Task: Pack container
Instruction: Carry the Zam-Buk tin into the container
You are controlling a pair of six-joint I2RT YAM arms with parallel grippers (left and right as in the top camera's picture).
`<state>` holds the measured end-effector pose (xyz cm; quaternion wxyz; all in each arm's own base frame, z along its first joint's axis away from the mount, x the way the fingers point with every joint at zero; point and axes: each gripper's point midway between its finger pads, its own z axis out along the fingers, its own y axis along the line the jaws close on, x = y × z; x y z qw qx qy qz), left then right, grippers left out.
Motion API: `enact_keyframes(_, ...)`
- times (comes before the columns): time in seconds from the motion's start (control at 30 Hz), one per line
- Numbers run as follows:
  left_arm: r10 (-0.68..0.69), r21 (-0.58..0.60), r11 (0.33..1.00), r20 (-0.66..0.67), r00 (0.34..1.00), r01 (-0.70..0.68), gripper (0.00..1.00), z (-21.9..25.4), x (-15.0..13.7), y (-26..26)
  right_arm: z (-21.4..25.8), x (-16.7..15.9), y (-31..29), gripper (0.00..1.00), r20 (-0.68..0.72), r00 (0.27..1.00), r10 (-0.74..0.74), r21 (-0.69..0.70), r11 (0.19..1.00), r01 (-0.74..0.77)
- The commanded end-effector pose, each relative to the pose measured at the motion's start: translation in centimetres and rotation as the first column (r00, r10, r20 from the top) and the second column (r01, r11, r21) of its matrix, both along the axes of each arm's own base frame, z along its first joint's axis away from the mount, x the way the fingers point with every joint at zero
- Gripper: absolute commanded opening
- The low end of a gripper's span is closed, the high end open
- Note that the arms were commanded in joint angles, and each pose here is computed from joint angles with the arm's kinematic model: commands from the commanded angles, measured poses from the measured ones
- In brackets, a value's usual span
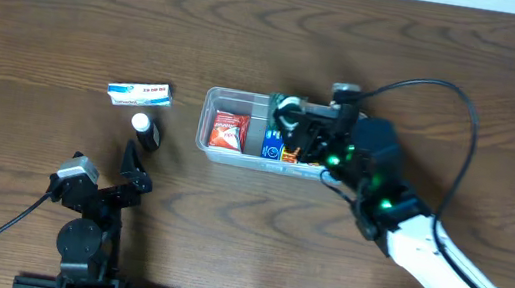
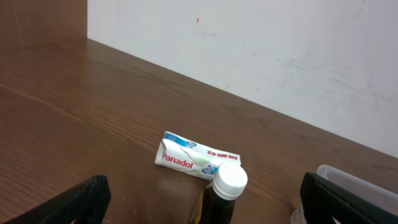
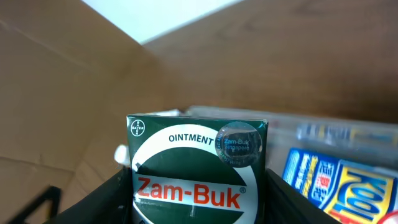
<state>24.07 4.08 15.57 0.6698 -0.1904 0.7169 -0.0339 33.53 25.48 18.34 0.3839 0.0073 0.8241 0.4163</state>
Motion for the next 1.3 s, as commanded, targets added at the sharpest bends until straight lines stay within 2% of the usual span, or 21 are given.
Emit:
enact_keyframes(0.0, 0.012, 0.013, 1.000, -0.059, 0.998, -0.012, 0.98, -1.9, -0.1, 0.3, -0.9, 0.8, 0.3, 0.56, -0.006, 0.999, -0.041, -0.028, 0.999, 0.041)
enact_keyframes(0.3, 0.012, 0.013, 1.000, -0.059, 0.998, -0.012, 0.98, -1.9, -0.1, 0.3, -1.1, 1.2, 0.5, 0.57, 0.015, 1.000, -0.011, -0.099, 0.995, 0.012)
enact_keyframes(0.67, 0.012, 0.013, 1.000, -0.059, 0.998, -0.012, 0.98, -1.9, -0.1, 0.3, 2.5, 2.4, 0.3, 0.58, 0.051, 0.998, 0.031, -0.284, 0.959, -0.015)
enact_keyframes(0.77, 0.012, 0.013, 1.000, -0.059, 0.998, -0.012, 0.98, -1.9, -0.1, 0.3, 2.9, 2.7, 0.5, 0.57, 0.040, 0.999, 0.033, -0.291, 0.956, -0.020)
enact_keyframes(1.27, 0.012, 0.013, 1.000, -0.059, 0.998, -0.012, 0.98, -1.9, -0.1, 0.3, -2.2, 1.0, 7.2, 0.57, -0.071, 0.991, 0.111, -0.262, 0.957, -0.126)
